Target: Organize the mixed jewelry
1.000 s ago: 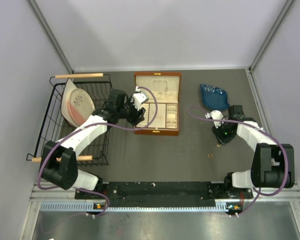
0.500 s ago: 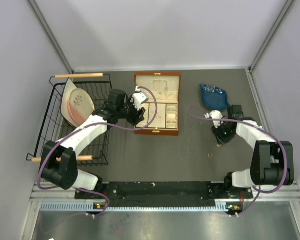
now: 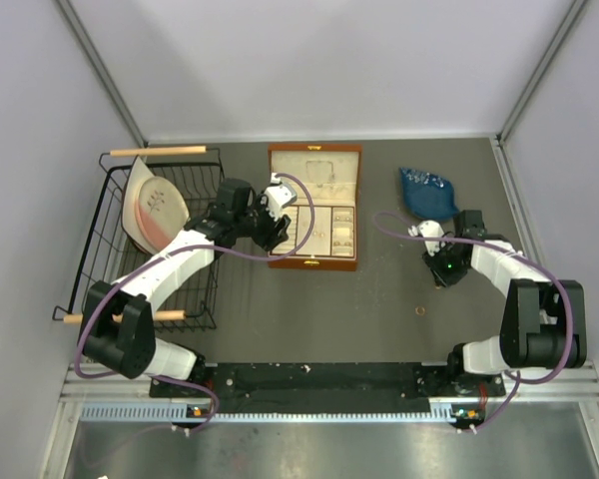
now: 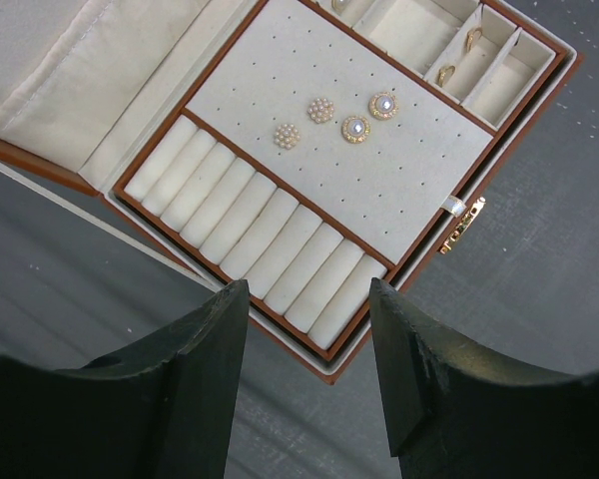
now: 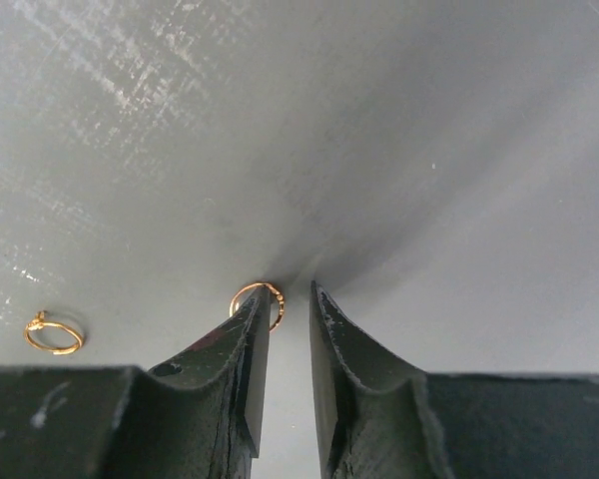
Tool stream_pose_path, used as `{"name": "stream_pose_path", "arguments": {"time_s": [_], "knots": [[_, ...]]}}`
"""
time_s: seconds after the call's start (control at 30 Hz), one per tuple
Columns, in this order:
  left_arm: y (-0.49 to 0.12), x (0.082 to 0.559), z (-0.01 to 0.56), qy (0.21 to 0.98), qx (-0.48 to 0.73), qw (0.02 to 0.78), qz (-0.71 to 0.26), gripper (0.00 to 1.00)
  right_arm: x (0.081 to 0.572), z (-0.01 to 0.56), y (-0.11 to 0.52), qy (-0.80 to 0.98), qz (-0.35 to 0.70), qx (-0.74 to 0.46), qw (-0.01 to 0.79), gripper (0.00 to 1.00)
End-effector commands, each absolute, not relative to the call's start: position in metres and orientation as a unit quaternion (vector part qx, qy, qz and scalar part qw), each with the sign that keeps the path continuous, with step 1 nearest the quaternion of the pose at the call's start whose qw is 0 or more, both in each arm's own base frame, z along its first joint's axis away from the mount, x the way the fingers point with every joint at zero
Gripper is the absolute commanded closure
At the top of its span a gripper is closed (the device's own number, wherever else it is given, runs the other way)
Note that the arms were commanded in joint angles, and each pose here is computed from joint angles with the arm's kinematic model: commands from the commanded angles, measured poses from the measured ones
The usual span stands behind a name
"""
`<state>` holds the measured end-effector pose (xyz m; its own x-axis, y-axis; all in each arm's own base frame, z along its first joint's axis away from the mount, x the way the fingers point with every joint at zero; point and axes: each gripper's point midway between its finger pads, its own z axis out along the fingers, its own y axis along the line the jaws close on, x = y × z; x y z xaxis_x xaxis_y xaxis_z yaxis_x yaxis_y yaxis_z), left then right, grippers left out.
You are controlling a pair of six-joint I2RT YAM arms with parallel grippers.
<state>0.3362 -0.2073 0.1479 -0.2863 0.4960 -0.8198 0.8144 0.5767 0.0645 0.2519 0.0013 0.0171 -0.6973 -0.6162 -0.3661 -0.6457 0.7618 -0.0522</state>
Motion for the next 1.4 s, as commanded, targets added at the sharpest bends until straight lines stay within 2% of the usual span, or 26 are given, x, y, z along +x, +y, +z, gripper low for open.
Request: {"name": "stream_pose_path", "arguments": {"time_s": [0.0,0.2,0.23,0.33,0.6,0.73,0.9,1.1,1.2,1.3,1.37], "knots": [[-0.210,0.339,0.171,0.761,0.427,0.453,-0.184,0.43,0.248,0.011,0.000,0.916,0.041,-0.351,0.188,0.79],[-0.209,0.339,0.169,0.762,0.427,0.452,-0.183,0.43,0.239,0.011,-0.001,0.915,0.034,-0.355,0.188,0.87],[-0.210,0.340,0.170,0.762,0.427,0.452,-0.183,0.43,0.237,0.010,-0.002,0.916,0.034,-0.355,0.186,0.92],[-0.209,0.341,0.169,0.764,0.425,0.450,-0.183,0.43,0.234,0.010,-0.002,0.917,0.035,-0.354,0.182,1.00],[-0.215,0.342,0.165,0.768,0.418,0.444,-0.197,0.43,0.240,0.031,0.003,0.918,0.043,-0.341,0.199,1.00],[-0.221,0.343,0.171,0.772,0.389,0.451,-0.222,0.44,0.258,0.067,0.011,0.913,0.051,-0.327,0.240,1.00],[-0.247,0.338,0.202,0.758,0.343,0.459,-0.312,0.44,0.278,0.119,0.027,0.904,0.056,-0.301,0.298,1.00],[-0.281,0.322,0.236,0.745,0.282,0.411,-0.444,0.42,0.310,0.196,0.091,0.869,0.079,-0.311,0.377,1.00],[-0.297,0.320,0.256,0.726,0.273,0.409,-0.480,0.40,0.322,0.230,0.125,0.853,0.101,-0.307,0.409,1.00],[-0.312,0.316,0.272,0.712,0.268,0.410,-0.504,0.31,0.336,0.254,0.155,0.844,0.117,-0.302,0.428,1.00],[-0.318,0.316,0.280,0.705,0.266,0.412,-0.512,0.29,0.341,0.257,0.173,0.844,0.126,-0.302,0.425,1.00]]}}
